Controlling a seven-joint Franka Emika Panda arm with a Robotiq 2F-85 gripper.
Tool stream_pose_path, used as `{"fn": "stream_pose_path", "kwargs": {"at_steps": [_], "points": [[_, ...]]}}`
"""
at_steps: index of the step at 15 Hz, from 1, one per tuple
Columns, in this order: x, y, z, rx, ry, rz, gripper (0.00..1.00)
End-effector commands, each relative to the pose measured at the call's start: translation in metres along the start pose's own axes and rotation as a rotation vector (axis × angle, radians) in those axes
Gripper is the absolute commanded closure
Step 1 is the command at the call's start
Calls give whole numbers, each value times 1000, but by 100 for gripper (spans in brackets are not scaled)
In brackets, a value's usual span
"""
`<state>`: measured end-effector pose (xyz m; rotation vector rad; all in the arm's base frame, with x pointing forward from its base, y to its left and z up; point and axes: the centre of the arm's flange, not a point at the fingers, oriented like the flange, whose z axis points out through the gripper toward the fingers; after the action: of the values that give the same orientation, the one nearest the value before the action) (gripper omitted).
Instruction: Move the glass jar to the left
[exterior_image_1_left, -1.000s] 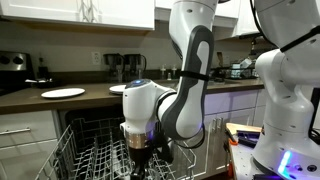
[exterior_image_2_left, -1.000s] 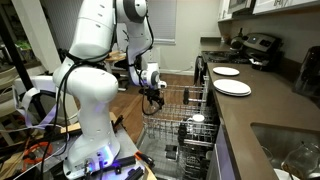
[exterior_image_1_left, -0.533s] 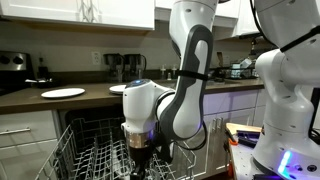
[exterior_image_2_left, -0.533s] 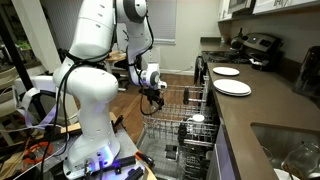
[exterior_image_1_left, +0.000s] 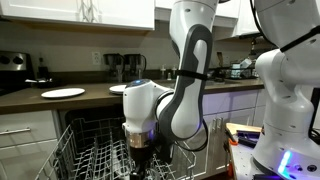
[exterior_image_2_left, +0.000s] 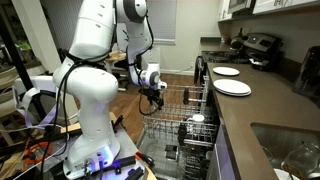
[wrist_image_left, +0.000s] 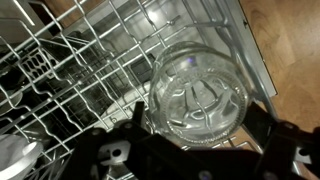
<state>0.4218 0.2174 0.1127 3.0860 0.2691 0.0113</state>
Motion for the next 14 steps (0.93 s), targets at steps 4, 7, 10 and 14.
{"fn": "stream_pose_path", "kwargs": {"at_steps": [4, 7, 10, 14], "points": [[-6, 2, 0, 33, -24, 84, 0], [-5, 4, 1, 41, -32, 123, 0], [-6, 2, 2, 40, -49, 152, 0], [-10, -5, 2, 38, -81, 213, 0]]}}
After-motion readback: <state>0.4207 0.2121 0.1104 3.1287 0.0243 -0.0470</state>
